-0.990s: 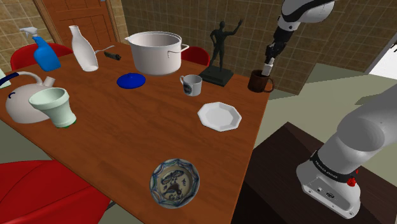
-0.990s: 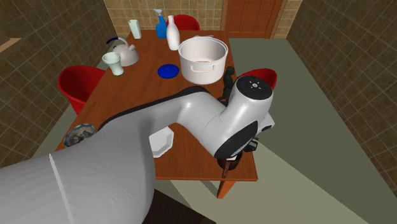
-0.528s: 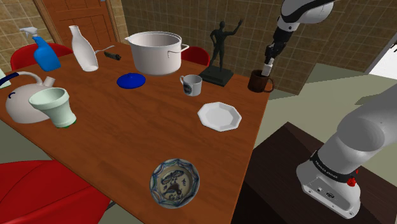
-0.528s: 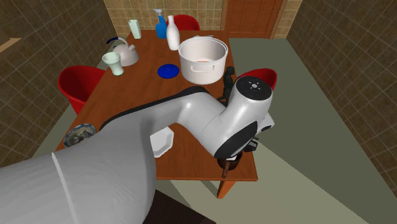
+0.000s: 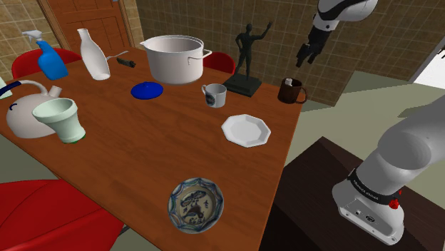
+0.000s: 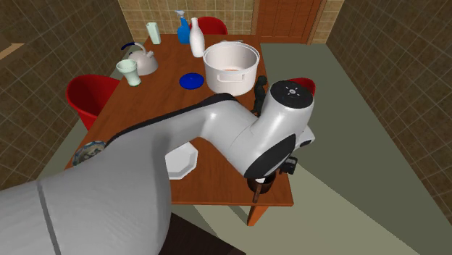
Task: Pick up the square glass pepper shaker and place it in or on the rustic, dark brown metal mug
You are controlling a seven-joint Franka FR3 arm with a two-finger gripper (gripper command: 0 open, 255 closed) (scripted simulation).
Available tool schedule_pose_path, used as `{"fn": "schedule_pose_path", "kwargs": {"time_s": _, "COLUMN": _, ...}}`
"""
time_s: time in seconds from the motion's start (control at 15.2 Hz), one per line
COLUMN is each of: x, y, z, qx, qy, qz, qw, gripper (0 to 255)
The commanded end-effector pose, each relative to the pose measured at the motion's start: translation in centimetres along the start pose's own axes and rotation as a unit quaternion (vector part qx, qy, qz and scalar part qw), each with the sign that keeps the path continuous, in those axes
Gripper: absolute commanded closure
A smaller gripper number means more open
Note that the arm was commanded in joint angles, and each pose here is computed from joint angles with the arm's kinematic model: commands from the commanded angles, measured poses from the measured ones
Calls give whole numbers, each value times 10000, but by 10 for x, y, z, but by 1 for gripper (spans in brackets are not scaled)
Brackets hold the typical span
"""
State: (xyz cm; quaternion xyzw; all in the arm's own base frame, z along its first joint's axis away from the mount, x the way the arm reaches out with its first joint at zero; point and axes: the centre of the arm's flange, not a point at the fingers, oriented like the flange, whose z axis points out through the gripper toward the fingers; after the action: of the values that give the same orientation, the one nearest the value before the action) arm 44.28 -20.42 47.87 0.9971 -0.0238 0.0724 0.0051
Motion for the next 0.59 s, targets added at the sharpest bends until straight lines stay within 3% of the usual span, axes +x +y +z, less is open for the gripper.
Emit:
{"fn": "schedule_pose_path", "kwargs": {"time_s": 0.0, "x": 1, "y": -1, "z": -23, "qx": 2, "qy": -5, "qz": 0, "qw": 10000, "gripper": 0}}
{"fn": "schedule_pose_path", "kwargs": {"time_s": 0.53, "x": 1, "y": -1, "z": -33, "qx": 2, "qy": -5, "qz": 0, "qw": 10000, "gripper": 0}}
